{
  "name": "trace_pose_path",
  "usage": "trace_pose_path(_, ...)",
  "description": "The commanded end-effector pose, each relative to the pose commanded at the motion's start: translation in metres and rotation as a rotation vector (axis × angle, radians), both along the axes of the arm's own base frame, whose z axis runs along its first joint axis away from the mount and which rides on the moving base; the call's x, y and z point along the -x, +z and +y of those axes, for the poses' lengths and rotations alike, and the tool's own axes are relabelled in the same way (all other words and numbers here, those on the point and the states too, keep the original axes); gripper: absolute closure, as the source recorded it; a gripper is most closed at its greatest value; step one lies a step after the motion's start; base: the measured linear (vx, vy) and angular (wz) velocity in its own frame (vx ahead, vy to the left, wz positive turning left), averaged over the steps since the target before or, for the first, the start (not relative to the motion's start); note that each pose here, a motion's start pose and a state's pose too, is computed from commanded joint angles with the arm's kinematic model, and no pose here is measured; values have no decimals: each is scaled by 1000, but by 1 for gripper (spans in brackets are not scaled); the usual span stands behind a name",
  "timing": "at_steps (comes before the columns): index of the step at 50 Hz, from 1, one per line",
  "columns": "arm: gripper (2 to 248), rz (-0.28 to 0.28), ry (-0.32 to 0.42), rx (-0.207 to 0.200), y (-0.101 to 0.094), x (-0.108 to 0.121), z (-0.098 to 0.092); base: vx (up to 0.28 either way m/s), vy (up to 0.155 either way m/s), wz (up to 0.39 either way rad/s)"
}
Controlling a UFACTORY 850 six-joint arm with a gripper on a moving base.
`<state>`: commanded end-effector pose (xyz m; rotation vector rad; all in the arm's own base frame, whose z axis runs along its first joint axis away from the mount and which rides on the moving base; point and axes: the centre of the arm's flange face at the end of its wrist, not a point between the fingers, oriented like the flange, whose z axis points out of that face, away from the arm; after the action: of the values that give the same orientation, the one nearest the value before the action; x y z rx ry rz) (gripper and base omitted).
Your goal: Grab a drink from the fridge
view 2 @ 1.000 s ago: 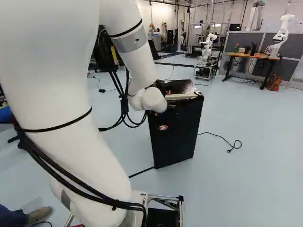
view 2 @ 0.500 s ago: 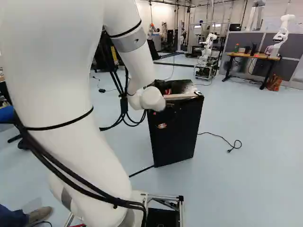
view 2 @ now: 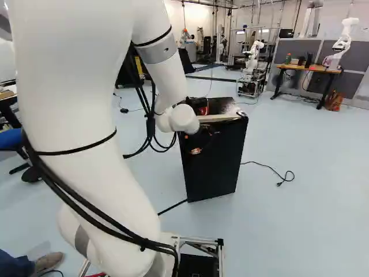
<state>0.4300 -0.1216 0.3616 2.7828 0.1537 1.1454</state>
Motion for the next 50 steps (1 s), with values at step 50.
trace_pose_path(50,3,-8,50,2,-1,-28,16,0,0,0)
